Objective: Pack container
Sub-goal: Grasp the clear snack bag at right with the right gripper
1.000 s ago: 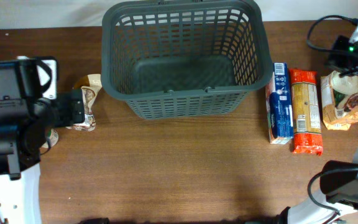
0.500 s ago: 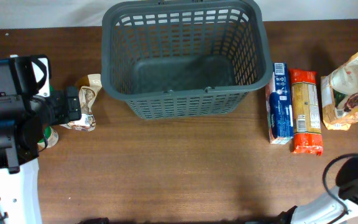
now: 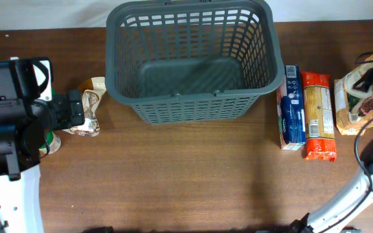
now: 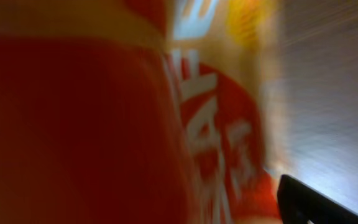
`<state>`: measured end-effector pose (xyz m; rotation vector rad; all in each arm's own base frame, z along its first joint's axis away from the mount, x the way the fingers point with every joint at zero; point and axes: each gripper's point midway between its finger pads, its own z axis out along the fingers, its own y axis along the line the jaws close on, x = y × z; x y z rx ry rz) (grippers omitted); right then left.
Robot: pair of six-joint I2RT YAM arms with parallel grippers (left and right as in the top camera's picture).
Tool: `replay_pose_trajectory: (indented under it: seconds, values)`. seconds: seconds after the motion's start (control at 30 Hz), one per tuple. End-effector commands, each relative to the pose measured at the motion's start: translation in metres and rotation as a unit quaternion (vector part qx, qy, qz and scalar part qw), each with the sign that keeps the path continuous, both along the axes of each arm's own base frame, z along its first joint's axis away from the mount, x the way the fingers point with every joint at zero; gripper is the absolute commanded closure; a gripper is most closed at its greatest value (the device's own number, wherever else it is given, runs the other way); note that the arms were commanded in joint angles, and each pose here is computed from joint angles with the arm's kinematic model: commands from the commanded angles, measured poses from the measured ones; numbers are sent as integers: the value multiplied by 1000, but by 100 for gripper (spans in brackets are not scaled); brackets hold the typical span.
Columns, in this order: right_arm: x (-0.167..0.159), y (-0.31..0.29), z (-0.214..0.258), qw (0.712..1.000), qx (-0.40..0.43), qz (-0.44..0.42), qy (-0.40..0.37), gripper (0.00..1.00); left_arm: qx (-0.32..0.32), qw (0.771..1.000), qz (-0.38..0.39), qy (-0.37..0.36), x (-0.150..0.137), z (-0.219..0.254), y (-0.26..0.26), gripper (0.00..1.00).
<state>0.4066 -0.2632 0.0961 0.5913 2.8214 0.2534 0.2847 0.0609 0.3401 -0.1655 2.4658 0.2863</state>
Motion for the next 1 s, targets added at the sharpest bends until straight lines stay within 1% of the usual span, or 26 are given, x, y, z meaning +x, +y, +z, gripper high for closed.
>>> replay_pose_trajectory:
  seconds: [0.0,0.07,0.13,0.2,0.23,0.3,0.33,0.47,0.57,0.67,0.77,0.83,0.97]
  values:
    - [9,23,-58,998,49,13,42,10,3,1000,4,-4,1,3,1,1]
    - [14,27,-77,997,59,-3,54,14,3,1000,4,-4,1,3,1,1]
    - [19,32,-88,996,67,-18,58,15,3,1000,4,-4,1,3,1,1]
    - [25,38,-91,996,70,-18,56,50,3,1000,4,-4,1,3,1,1]
    - [27,40,-91,996,69,-17,56,62,3,1000,4,-4,1,3,1,1]
    - [30,44,-91,996,68,-14,55,90,3,1000,4,-4,1,3,1,1]
    - [30,44,-91,996,68,-21,57,96,3,1000,4,-4,1,3,1,1]
    - [32,41,-81,994,72,-62,52,96,3,1000,4,-4,1,3,1,1]
    - [40,33,-49,995,59,-81,21,96,3,1000,4,-4,1,3,1,1]
    - [52,26,10,996,26,-78,-40,96,3,1000,4,-4,1,3,1,1]
    - [58,24,88,990,-16,-71,-117,96,3,1000,4,-4,1,3,1,1]
    - [59,30,150,981,-49,-62,-178,96,3,1000,4,-4,1,3,1,1]
    - [49,60,252,954,-101,-32,-280,96,3,1000,4,-4,1,3,1,1]
